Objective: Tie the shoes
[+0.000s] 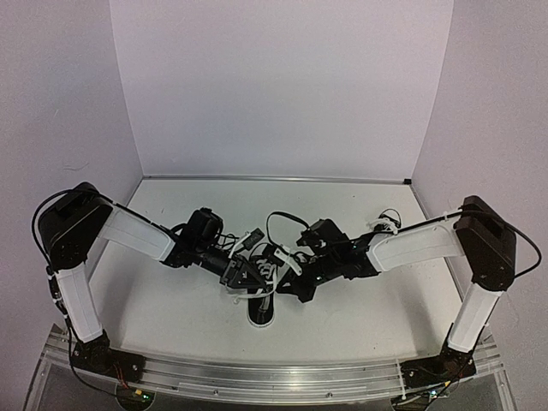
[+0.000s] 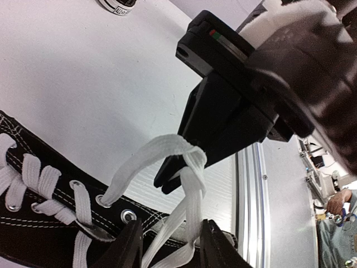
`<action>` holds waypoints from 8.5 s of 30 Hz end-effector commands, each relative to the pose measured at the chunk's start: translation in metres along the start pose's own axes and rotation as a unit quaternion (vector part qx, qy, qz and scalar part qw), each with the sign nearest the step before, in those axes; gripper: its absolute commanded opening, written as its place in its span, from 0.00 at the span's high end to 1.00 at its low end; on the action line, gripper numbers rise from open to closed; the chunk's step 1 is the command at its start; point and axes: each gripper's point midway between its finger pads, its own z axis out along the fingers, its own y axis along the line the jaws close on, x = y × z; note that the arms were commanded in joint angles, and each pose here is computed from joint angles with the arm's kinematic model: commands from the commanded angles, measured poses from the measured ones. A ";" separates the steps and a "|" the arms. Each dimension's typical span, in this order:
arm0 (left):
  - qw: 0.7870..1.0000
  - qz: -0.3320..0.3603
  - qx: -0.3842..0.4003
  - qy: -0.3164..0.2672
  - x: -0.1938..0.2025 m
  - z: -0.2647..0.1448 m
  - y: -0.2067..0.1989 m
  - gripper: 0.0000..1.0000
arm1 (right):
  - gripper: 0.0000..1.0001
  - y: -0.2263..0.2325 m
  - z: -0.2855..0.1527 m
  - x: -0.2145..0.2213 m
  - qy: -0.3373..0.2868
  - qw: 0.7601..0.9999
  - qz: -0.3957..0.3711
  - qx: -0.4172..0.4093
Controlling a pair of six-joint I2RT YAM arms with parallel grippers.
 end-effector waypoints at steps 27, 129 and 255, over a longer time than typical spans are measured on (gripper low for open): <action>0.928 0.016 -0.368 0.063 0.044 -0.083 0.030 0.48 | 1.00 -0.004 -0.034 0.006 0.012 0.996 0.069 0.053; 0.746 -0.191 -0.631 -0.088 0.030 -0.224 0.091 1.00 | 1.00 -0.069 -0.171 0.149 -0.060 0.789 0.514 0.330; 0.923 0.281 -0.248 0.091 -0.003 -0.048 0.084 0.66 | 0.02 -0.045 -0.165 -0.011 -0.168 0.915 0.342 0.130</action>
